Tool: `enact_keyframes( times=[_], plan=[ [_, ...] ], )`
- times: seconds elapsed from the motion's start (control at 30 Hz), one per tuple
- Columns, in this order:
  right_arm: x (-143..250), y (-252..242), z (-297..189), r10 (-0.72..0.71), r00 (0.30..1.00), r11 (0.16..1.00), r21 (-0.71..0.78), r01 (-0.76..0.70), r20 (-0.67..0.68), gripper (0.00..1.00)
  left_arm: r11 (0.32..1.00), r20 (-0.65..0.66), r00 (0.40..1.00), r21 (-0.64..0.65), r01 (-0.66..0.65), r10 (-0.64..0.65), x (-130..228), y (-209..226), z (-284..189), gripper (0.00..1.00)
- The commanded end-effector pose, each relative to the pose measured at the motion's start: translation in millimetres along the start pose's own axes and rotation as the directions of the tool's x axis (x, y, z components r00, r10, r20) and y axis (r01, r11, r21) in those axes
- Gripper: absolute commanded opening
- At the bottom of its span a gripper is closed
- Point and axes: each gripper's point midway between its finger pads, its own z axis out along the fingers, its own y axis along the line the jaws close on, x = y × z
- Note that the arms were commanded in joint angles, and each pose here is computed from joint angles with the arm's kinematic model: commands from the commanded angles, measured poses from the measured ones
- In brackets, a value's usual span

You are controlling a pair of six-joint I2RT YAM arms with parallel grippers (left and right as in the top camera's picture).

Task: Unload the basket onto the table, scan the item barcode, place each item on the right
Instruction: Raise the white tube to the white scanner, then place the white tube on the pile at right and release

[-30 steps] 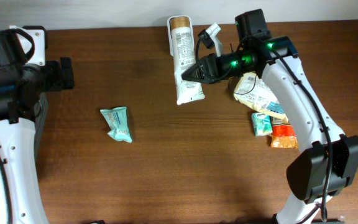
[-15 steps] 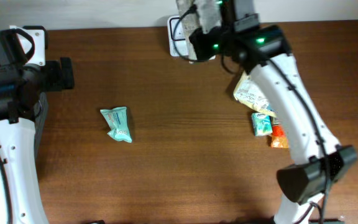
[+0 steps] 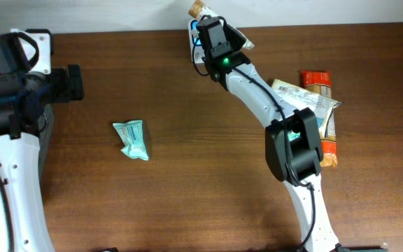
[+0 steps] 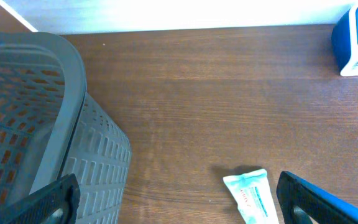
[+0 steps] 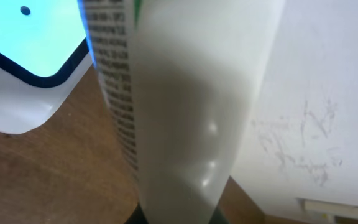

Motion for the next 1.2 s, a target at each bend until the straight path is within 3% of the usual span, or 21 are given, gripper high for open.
enact_keyframes(
  times=[0.0, 0.5, 0.63, 0.73, 0.8, 0.9, 1.0, 1.03, 1.17],
  plan=[
    [-4.9, -12.5, 6.9, 0.018, 1.000, 0.995, 0.093, -0.018, -0.003, 0.04, 1.000, 0.013, 1.000, 0.004, -0.013, 0.013, -2.3, -0.5, -3.9, 0.99],
    [-7.4, -9.1, 7.4, 0.032, 0.999, 0.990, 0.141, -0.030, -0.010, 0.04, 1.000, 0.013, 1.000, 0.004, -0.012, 0.012, -2.3, -0.5, -3.9, 0.99],
    [-19.9, -36.6, -17.5, 0.111, 0.993, 0.983, 0.141, -0.115, 0.036, 0.04, 1.000, 0.013, 1.000, 0.004, -0.012, 0.012, -2.3, -0.5, -3.9, 0.99],
    [-26.4, -52.9, -59.6, 0.256, 0.964, 0.967, -0.039, -0.253, 0.078, 0.04, 1.000, 0.013, 1.000, 0.004, -0.012, 0.012, -2.3, -0.5, -3.9, 0.99],
    [-26.4, -54.8, -106.5, 0.386, 0.920, 0.895, -0.267, -0.357, 0.063, 0.04, 1.000, 0.013, 1.000, 0.004, -0.012, 0.012, -2.4, -0.5, -3.9, 0.99],
    [-0.9, -50.5, -172.1, 0.504, 0.857, 0.715, -0.504, -0.484, -0.109, 0.04, 1.000, 0.013, 1.000, 0.004, -0.013, 0.013, -2.3, -0.5, -3.9, 0.99],
    [58.3, -30.6, -204.4, 0.441, 0.809, 0.596, -0.547, -0.588, -0.390, 0.04, 1.000, 0.013, 1.000, 0.004, -0.013, 0.013, -2.3, -0.5, -3.9, 0.99],
    [81.8, -12.5, -210.1, 0.354, 0.800, 0.571, -0.566, -0.595, -0.484, 0.04, 1.000, 0.013, 1.000, 0.004, -0.013, 0.013, -2.3, -0.5, -3.9, 0.99],
    [141.3, 38.4, -198.6, 0.183, 0.729, 0.574, -0.530, -0.624, -0.660, 0.04, 1.000, 0.013, 1.000, 0.004, -0.012, 0.012, -2.3, -0.5, -3.9, 0.99]
  ],
)
